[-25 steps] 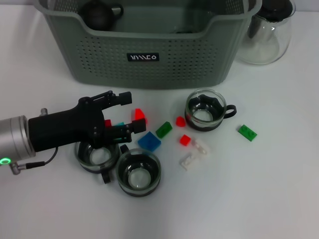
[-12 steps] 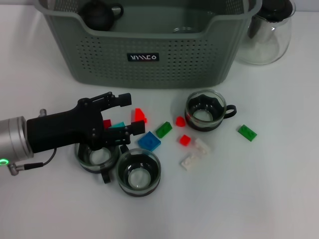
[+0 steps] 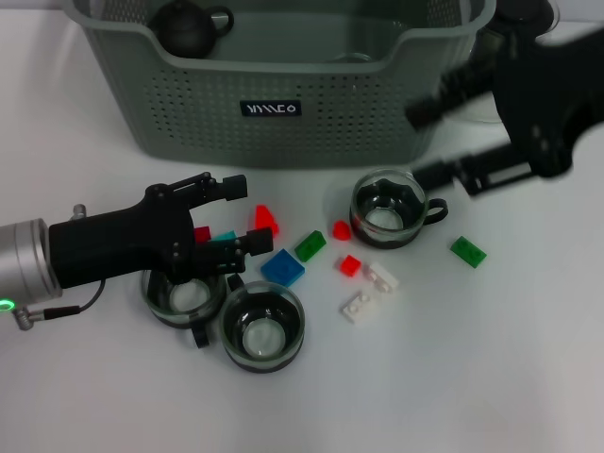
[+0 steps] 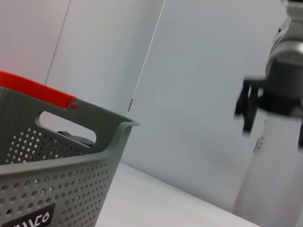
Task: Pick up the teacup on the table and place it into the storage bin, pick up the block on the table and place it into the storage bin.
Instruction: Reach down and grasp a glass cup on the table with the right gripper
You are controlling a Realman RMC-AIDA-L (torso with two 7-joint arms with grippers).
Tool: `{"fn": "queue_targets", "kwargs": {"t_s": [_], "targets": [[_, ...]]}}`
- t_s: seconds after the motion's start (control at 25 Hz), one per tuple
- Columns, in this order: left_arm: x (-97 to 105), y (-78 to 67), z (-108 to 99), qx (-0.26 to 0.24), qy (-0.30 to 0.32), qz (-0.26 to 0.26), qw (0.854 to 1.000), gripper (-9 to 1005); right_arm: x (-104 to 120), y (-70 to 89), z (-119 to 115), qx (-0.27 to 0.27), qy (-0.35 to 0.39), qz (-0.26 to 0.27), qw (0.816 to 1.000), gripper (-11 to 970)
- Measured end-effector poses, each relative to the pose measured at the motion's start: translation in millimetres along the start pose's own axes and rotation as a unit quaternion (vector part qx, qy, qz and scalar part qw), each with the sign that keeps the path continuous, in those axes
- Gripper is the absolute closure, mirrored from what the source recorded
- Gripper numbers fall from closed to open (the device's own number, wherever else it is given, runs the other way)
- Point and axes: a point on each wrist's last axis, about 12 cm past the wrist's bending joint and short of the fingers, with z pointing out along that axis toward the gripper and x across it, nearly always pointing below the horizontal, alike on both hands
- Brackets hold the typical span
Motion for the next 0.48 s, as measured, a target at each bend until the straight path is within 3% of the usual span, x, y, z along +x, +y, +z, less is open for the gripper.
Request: {"fn": "queue_targets", "kwargs": {"t_s": [0.16, 0.48], "targets": [[0, 0.3, 1, 0.001, 0.004, 0.003, 1.000, 118, 8, -1.7, 9, -0.004, 0.063, 0.017, 0.998, 334], [1, 0.4, 4, 0.010, 0.016, 0.015, 1.000, 118, 4, -16.1, 53, 0.005, 0.198, 0.015, 0.980, 333]]}}
